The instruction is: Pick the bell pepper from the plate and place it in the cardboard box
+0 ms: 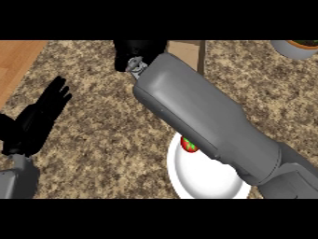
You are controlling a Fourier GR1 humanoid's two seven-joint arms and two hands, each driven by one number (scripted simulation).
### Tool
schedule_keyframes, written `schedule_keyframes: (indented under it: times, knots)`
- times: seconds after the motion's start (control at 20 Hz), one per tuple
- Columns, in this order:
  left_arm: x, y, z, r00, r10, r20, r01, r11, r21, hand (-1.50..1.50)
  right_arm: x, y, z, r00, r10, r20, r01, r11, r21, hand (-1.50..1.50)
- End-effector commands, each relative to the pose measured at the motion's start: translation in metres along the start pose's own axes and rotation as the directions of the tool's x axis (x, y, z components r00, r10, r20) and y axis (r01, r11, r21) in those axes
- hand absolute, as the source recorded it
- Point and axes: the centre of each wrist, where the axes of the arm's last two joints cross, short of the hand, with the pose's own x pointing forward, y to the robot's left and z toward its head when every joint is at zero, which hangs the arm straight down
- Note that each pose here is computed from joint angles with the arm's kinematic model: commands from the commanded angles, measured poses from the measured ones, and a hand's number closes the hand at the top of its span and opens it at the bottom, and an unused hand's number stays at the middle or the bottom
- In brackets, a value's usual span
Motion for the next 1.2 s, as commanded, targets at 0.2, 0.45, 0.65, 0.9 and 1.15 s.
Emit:
schedule_keyframes:
  times: [0.2, 0.45, 0.65, 0.9, 1.15]
  knots:
    - [-0.004, 0.006, 0.01, 1.0, 0.011, 0.005, -0.011, 0.999, 0.041, 0.0, 0.02, -0.021, -0.017, 0.977, -0.064, -0.205, 0.04, 0.992, -0.12, 1.5]
    - [0.009, 0.02, 0.013, 1.0, 0.003, -0.005, -0.002, 0.997, 0.072, 0.0, 0.004, 0.002, -0.039, 0.981, 0.009, -0.192, -0.021, 0.998, -0.065, 1.5]
    - [-0.016, 0.017, 0.031, 1.0, 0.022, -0.006, -0.022, 0.995, 0.093, 0.0, -0.004, 0.013, -0.047, 0.981, -0.014, -0.194, -0.001, 0.997, -0.078, 1.5]
    - [-0.002, 0.015, 0.008, 1.0, 0.012, -0.018, -0.011, 0.995, 0.098, 0.0, -0.024, 0.04, -0.055, 0.988, -0.023, -0.155, 0.013, 0.998, -0.066, 1.5]
    - [-0.005, 0.022, 0.022, 1.0, 0.009, 0.003, -0.009, 0.997, 0.082, 0.0, -0.053, 0.074, -0.062, 0.983, -0.028, -0.182, 0.019, 0.999, -0.05, 1.5]
